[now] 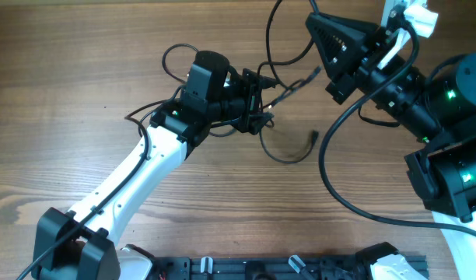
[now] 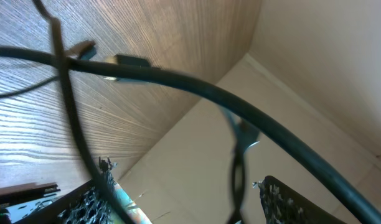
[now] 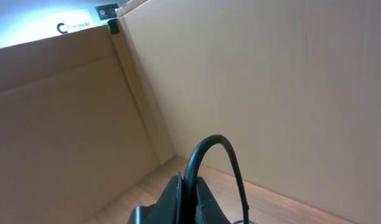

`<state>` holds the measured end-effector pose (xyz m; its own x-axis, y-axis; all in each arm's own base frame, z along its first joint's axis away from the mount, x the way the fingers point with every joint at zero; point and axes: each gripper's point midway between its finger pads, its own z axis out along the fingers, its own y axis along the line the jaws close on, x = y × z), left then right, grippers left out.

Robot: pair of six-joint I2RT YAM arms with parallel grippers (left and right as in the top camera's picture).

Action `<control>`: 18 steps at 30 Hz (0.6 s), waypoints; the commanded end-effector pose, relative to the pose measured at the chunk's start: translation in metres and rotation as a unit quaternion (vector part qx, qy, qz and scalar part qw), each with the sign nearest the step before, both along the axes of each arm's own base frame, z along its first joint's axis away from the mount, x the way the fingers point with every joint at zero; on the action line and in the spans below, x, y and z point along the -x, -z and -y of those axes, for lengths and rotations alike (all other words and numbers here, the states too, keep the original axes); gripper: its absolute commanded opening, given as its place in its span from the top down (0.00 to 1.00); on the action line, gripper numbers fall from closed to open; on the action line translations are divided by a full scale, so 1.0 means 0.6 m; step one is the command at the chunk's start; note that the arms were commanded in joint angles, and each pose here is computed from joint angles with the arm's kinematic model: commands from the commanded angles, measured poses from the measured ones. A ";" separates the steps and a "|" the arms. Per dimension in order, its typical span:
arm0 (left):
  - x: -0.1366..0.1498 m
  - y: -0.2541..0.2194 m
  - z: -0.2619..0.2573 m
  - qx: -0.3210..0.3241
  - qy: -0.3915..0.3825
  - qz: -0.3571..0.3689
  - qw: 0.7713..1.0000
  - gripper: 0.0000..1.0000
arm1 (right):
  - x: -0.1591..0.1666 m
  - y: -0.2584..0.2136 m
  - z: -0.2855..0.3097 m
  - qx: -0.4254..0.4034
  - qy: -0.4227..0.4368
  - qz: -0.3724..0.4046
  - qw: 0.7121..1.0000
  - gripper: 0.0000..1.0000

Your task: Untangle cables

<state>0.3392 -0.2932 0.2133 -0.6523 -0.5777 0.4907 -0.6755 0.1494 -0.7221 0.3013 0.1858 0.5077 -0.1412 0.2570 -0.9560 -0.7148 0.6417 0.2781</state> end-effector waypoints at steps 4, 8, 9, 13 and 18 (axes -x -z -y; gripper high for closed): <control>0.001 0.003 0.002 -0.008 0.001 0.005 1.000 0.87 | 0.010 -0.021 0.007 -0.010 0.004 0.014 1.000 0.96; 0.021 0.034 -0.011 -0.055 0.035 0.009 0.998 0.96 | -0.032 -0.016 0.058 -0.016 0.118 0.003 0.993 0.96; 0.027 0.042 -0.015 -0.066 0.041 0.004 0.997 0.96 | -0.041 -0.015 0.071 -0.014 0.146 0.003 0.989 0.96; 0.054 0.082 -0.056 -0.117 0.074 -0.022 0.990 0.96 | -0.078 0.001 0.185 0.023 0.353 0.003 0.935 0.96; 0.069 0.098 -0.110 -0.127 0.108 -0.039 0.985 0.96 | -0.055 0.017 0.340 0.069 0.602 -0.016 0.796 0.96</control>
